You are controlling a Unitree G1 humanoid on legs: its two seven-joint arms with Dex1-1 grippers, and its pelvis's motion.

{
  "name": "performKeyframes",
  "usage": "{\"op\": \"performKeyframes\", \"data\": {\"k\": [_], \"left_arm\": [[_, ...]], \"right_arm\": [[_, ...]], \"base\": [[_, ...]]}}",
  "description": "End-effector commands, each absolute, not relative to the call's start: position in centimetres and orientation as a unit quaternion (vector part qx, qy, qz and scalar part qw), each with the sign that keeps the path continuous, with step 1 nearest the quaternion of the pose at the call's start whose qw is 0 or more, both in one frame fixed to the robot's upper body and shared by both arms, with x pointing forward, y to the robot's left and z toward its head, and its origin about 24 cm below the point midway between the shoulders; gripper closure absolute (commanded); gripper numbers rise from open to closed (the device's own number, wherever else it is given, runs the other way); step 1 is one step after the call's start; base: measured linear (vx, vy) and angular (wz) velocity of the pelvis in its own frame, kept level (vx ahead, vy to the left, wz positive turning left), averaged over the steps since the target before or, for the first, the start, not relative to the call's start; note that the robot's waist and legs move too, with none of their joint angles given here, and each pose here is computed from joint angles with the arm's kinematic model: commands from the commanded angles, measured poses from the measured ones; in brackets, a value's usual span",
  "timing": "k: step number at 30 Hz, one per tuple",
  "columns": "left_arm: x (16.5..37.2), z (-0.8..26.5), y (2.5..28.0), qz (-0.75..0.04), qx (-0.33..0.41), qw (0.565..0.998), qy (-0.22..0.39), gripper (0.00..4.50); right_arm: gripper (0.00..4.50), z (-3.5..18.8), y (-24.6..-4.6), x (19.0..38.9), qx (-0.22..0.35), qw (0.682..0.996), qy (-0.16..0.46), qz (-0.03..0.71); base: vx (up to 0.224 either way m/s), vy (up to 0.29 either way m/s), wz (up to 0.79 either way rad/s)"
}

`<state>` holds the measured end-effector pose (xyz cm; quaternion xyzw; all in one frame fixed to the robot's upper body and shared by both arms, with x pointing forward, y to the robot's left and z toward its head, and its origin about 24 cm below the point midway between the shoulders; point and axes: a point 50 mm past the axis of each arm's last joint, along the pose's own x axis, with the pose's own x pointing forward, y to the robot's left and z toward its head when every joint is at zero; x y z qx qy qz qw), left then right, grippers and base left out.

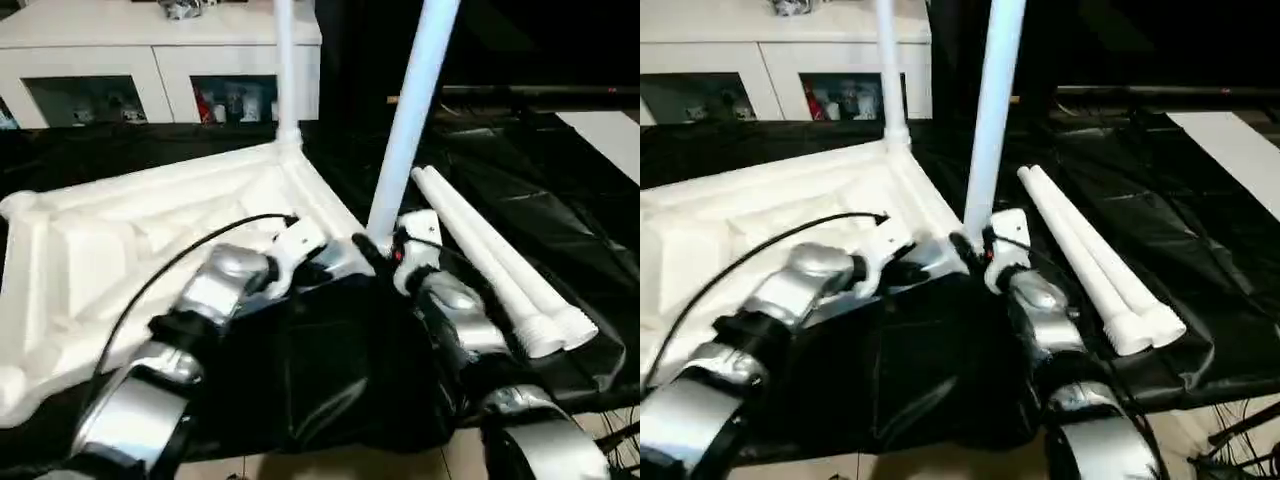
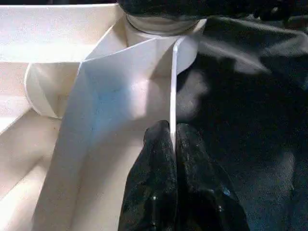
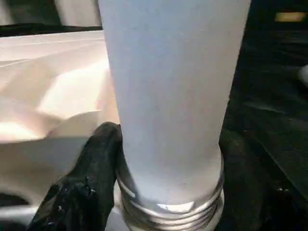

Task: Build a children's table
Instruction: Rotate leg to tighten

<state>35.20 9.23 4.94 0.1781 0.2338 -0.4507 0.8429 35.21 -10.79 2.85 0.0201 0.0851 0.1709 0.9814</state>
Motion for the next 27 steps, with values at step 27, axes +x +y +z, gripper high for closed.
{"op": "performKeyframes", "data": {"k": [27], "left_arm": [[32.0, 5.9, 12.9, -0.62, 0.223, 0.727, 0.197, 4.5]], "right_arm": [[0.66, 4.0, -15.0, 32.4, -0.015, 0.856, 0.102, 0.507]], "base": [[0.0, 0.0, 0.0]]}}
